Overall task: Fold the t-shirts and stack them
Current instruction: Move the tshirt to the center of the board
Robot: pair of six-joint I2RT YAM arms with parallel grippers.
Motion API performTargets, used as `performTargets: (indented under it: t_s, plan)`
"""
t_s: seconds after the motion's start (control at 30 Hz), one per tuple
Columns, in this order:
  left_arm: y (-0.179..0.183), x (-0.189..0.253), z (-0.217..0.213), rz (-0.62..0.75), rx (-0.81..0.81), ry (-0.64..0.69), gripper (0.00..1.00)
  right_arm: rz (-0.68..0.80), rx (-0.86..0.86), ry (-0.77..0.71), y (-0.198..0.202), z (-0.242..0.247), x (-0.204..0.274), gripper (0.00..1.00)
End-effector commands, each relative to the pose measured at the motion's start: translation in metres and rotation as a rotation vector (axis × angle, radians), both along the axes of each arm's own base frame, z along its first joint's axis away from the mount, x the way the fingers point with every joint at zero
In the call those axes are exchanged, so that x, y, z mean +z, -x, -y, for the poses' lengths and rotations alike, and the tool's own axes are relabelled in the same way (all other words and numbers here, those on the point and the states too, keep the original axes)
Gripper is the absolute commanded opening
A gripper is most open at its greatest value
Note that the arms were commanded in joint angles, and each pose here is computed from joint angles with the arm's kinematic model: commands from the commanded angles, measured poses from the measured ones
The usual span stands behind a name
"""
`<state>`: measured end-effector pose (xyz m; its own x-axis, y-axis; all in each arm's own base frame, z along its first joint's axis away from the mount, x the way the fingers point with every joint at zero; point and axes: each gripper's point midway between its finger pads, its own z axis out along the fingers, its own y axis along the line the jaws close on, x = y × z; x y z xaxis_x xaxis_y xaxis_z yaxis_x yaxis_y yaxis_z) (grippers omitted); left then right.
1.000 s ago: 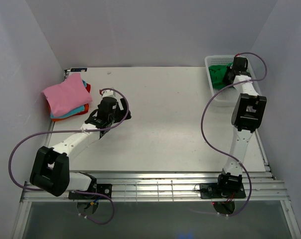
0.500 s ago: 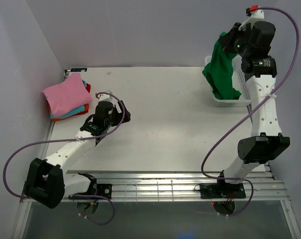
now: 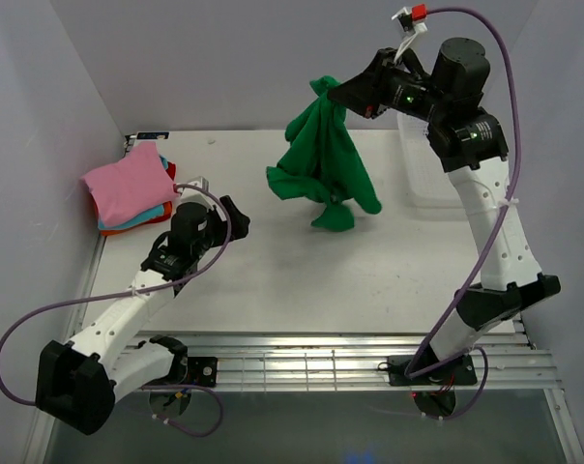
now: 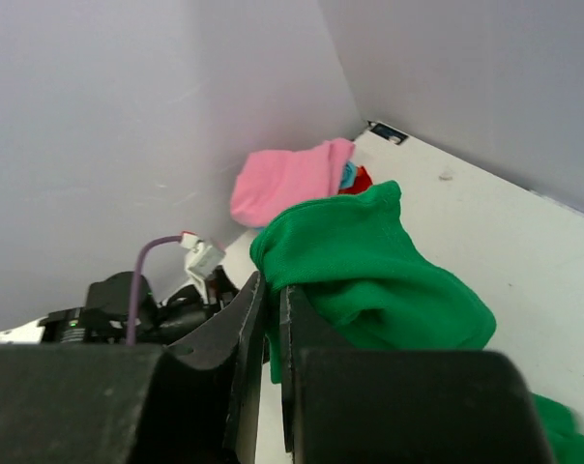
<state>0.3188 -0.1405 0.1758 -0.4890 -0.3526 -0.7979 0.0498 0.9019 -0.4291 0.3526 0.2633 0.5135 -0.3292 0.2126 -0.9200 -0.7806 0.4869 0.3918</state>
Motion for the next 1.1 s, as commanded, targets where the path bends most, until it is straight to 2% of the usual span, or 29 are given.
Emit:
performTargets:
  t_s: [0.0,0.1,0.23,0.27,0.33,0.37,0.43,0.47,0.5,0.6,0.7,0.83,0.9,0.97,1.03,1.07]
  plan:
    - [0.007,0.006,-0.005,0.008,0.018,0.007,0.98,0.232,0.09,-0.143,0.075,0.016,0.094,0.08]
    - [0.009,0.011,-0.008,0.019,0.031,0.011,0.98,0.266,0.076,-0.163,0.092,0.024,0.109,0.08]
    - [0.012,0.019,-0.014,0.03,0.055,0.011,0.98,0.216,-0.011,-0.124,0.091,0.036,0.083,0.08]
    - [0.012,0.02,-0.015,0.033,0.061,0.014,0.98,0.12,-0.054,-0.072,0.07,0.034,0.037,0.08]
    - [0.015,0.024,-0.019,0.043,0.076,0.011,0.98,0.1,-0.222,-0.021,0.064,0.06,0.005,0.08]
    - [0.016,0.024,-0.02,0.043,0.08,0.011,0.98,-0.011,-0.291,0.056,0.046,0.066,-0.057,0.08]
    - [0.018,0.026,-0.023,0.044,0.09,0.004,0.98,-0.072,-0.489,0.126,0.04,0.1,-0.102,0.08]
    - [0.018,0.027,-0.024,0.046,0.093,0.004,0.98,-0.138,-0.554,0.182,0.038,0.112,-0.135,0.08]
    - [0.019,0.027,-0.025,0.039,0.095,0.001,0.98,-0.226,-0.67,0.267,0.036,0.134,-0.187,0.08]
    - [0.019,0.025,-0.025,0.024,0.098,-0.006,0.98,-0.405,-0.823,0.452,0.048,0.17,-0.282,0.08]
    - [0.018,0.02,-0.024,0.006,0.097,-0.013,0.98,-0.501,-0.99,0.585,0.064,0.207,-0.329,0.08]
    - [0.018,0.017,-0.026,-0.006,0.109,-0.011,0.97,-0.532,-1.17,0.694,0.081,0.245,-0.337,0.08]
    - [0.019,0.018,-0.03,-0.001,0.129,-0.015,0.97,-0.545,-1.18,0.734,0.085,0.249,-0.337,0.32]
    - [0.019,0.021,-0.034,0.006,0.156,-0.015,0.96,-0.548,-1.091,0.748,0.085,0.236,-0.337,0.6]
    - [0.019,0.016,-0.044,-0.016,0.203,-0.045,0.96,-0.508,-0.91,0.707,0.083,0.2,-0.333,0.65]
    - [0.02,0.011,-0.046,-0.036,0.22,-0.056,0.96,-0.487,-0.841,0.68,0.083,0.185,-0.332,0.74]
